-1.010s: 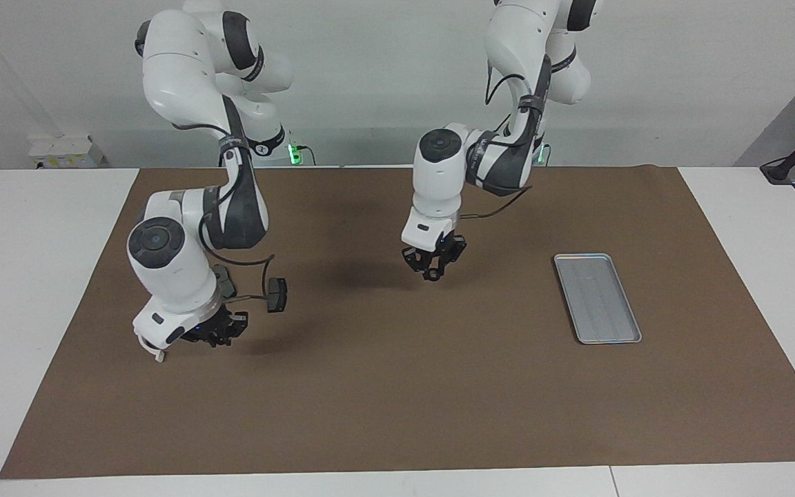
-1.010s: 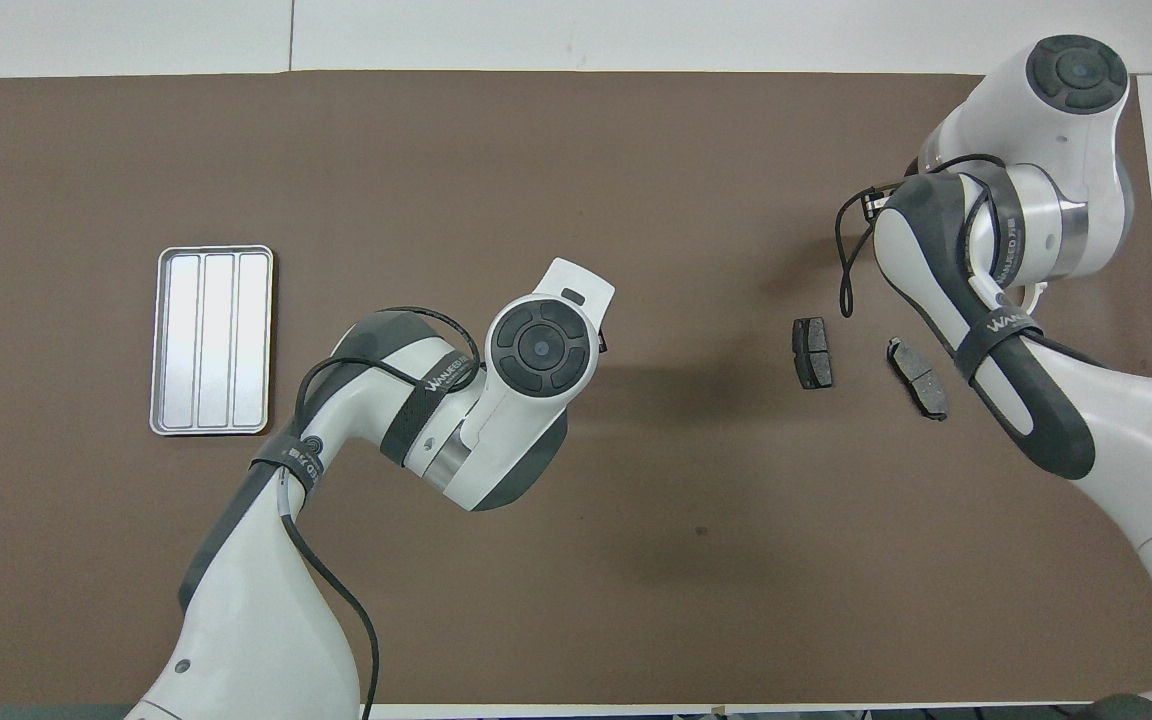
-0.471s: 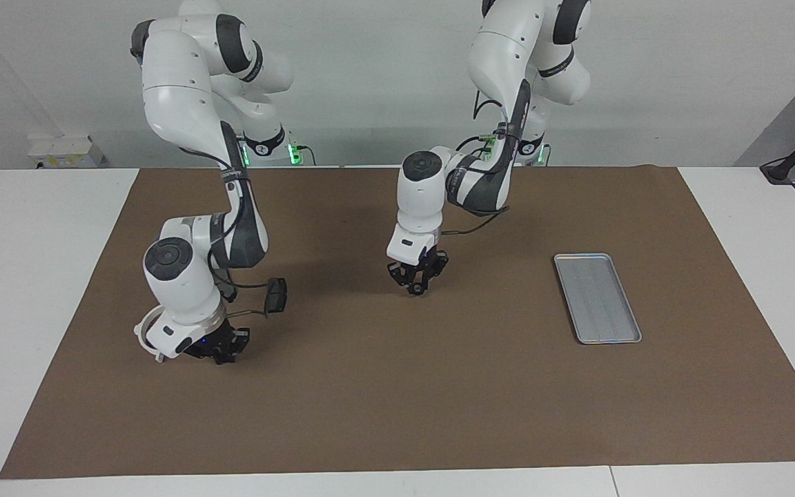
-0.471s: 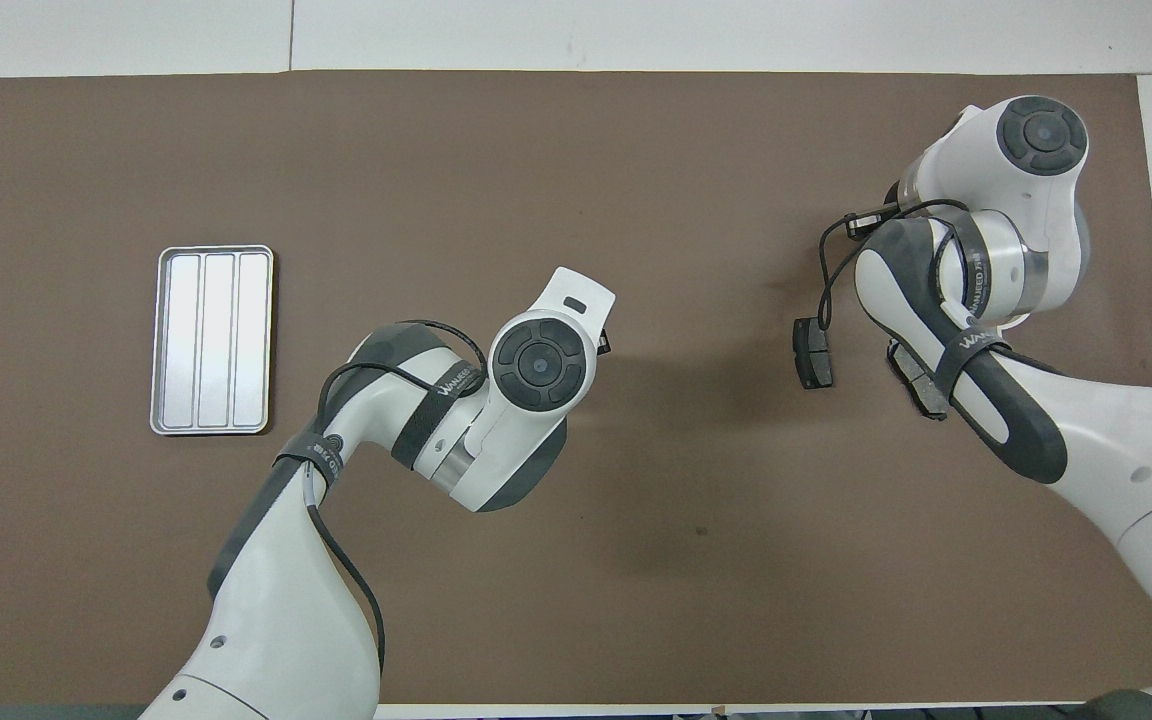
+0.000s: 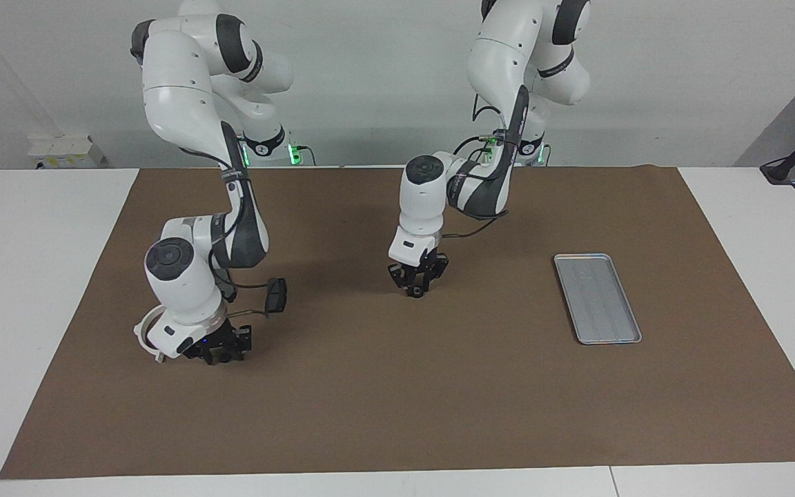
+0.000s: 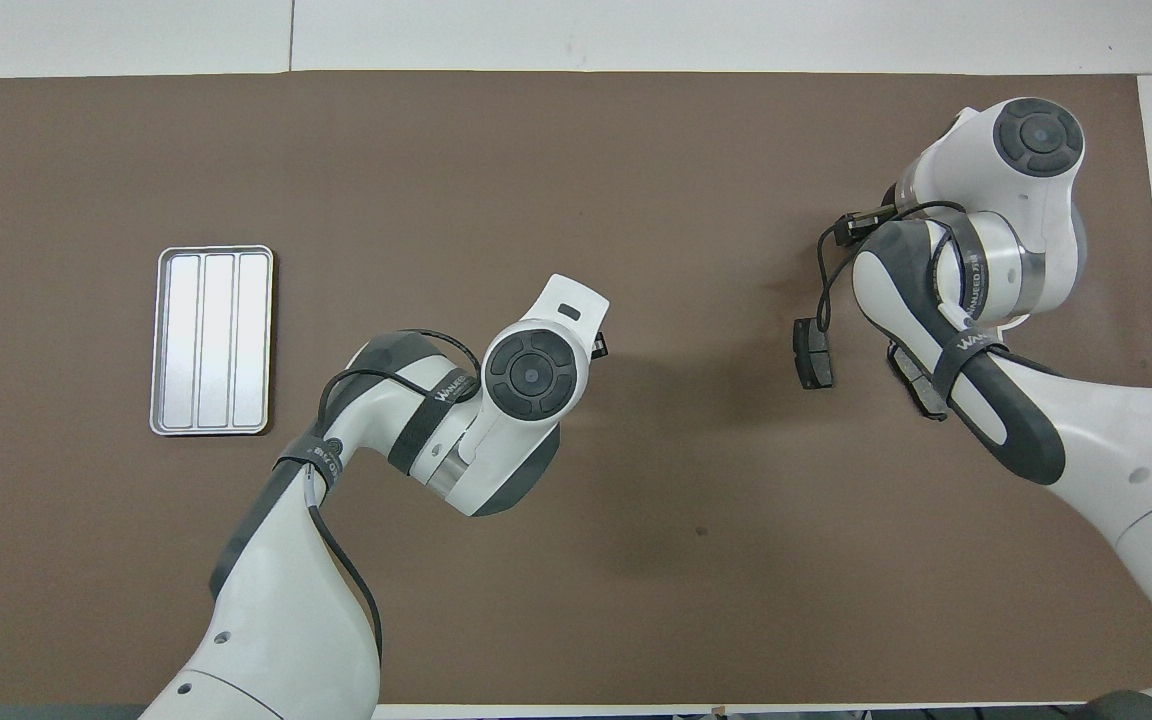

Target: Place bearing gear from tray to pile

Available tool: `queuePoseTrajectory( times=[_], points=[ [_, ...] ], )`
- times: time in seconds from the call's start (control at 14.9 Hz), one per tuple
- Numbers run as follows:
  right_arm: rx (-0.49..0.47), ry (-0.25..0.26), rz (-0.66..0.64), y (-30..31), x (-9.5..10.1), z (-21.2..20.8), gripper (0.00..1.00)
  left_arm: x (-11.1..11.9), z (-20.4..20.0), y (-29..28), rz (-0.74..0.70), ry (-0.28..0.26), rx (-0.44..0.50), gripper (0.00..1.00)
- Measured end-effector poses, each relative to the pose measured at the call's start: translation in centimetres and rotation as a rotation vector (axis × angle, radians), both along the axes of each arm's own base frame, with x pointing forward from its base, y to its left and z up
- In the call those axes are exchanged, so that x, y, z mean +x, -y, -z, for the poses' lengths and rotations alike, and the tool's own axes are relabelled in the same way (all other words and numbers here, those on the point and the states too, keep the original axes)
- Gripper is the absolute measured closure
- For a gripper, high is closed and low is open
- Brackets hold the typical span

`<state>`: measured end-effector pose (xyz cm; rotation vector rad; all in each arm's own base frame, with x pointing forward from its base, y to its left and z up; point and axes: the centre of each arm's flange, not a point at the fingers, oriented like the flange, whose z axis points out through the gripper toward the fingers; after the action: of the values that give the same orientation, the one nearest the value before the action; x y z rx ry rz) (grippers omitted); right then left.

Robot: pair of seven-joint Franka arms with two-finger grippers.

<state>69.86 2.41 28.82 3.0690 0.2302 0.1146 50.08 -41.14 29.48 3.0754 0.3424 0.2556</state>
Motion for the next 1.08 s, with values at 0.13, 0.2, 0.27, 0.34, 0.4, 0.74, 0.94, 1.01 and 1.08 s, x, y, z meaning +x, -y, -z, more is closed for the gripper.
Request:
queuePoseTrajectory(
  times=[0.13,0.2,0.27,0.34,0.4,0.74,0.94,1.01,1.08],
  points=[
    [-0.003,-0.016,-0.006,-0.5,-0.3,-1.3,0.00,0.8,-0.6,-0.6,-0.014,0.004,0.003,0.15],
    [-0.005,-0.023,-0.013,-1.1,-0.5,-2.4,0.00,1.5,-1.5,-1.1,-0.023,0.011,0.000,0.04],
    [-0.009,-0.030,-0.022,-2.0,-0.8,-3.8,0.00,2.6,-3.3,-2.0,-0.030,0.017,0.000,0.00],
    [-0.013,-0.038,-0.023,-3.1,-1.1,-5.3,0.00,4.1,-5.9,-3.7,-0.033,0.017,0.005,0.00],
    [-0.016,-0.045,-0.009,-4.2,-1.5,-6.8,0.00,5.5,-9.1,-6.0,-0.032,0.019,0.009,0.00],
    [-0.023,-0.053,0.177,-15.0,-4.5,-12.3,0.00,10.7,-26.4,-27.8,-0.002,0.129,0.023,0.00],
    [0.021,-0.049,0.341,-23.3,-7.2,-13.0,0.00,10.4,-31.3,-39.7,0.021,0.129,0.063,0.00],
    [0.041,-0.052,0.392,-25.7,-8.1,-13.1,0.00,9.9,-32.3,-42.3,0.036,0.093,0.055,0.00],
    [0.057,-0.048,0.438,-27.8,-9.1,-13.2,0.00,9.1,-33.2,-44.2,0.063,0.040,0.045,0.00]
  ],
)
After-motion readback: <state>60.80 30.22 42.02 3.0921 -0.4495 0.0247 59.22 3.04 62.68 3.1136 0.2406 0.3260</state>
